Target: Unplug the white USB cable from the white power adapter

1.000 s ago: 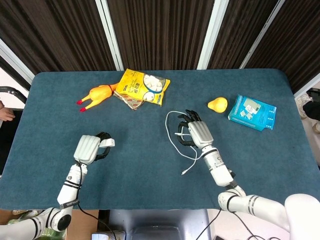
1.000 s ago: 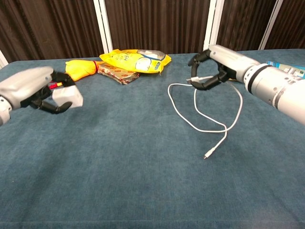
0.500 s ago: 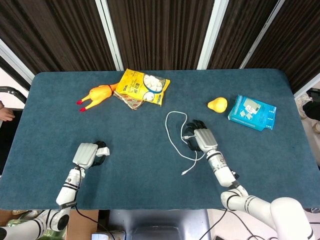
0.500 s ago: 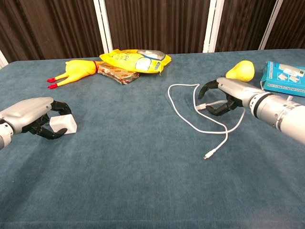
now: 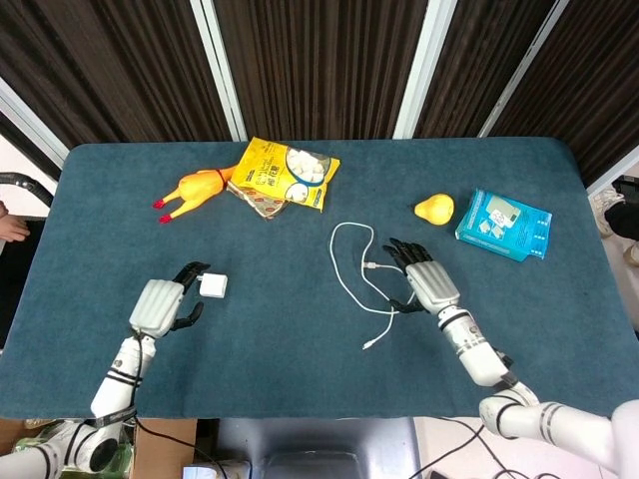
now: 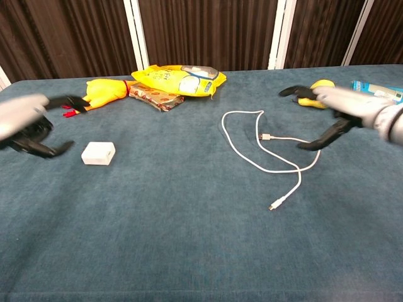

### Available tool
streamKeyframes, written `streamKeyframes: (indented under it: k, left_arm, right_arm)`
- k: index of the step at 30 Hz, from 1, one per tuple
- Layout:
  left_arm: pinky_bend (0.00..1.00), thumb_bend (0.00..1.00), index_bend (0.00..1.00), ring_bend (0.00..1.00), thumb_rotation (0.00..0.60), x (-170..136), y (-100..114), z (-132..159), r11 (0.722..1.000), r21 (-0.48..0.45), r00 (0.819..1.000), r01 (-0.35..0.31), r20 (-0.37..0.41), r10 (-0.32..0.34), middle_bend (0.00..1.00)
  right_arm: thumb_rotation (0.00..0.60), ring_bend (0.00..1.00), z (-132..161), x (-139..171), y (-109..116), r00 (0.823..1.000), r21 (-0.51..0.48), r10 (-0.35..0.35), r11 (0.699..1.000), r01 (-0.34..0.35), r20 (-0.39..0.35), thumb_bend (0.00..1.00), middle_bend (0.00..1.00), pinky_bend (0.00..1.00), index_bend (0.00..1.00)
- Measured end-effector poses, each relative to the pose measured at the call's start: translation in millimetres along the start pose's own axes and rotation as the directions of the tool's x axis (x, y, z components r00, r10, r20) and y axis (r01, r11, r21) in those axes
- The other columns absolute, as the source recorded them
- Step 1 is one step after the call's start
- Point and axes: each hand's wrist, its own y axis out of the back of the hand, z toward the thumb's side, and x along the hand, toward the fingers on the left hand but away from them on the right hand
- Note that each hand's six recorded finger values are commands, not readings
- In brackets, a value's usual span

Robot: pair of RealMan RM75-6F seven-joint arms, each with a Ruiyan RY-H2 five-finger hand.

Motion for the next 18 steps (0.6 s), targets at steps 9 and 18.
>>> streamKeyframes:
  k: [9,18]
  left_arm:
    - [0.11,0.44,0.11,0.01,0.6,-77,73,-38,0.995,0.041,0.995,-0.087,-0.049,0.089,0.09]
    - [0.0,0.44,0.08,0.0,0.6,-163,93,-62,0.982,0.133,0.967,-0.132,-0.202,0.157,0.04]
  right_arm:
    - [0.6,0.0,-37,107,58,0.992,0.222,-0.074,0.974,0.049,0.103,0.3,0.0,0.0,0.0]
    - [0.6,0.0,-66,193,74,0.932,0.33,-0.27,0.926,0.182,0.243,0.29,0.0,0.0,0.0]
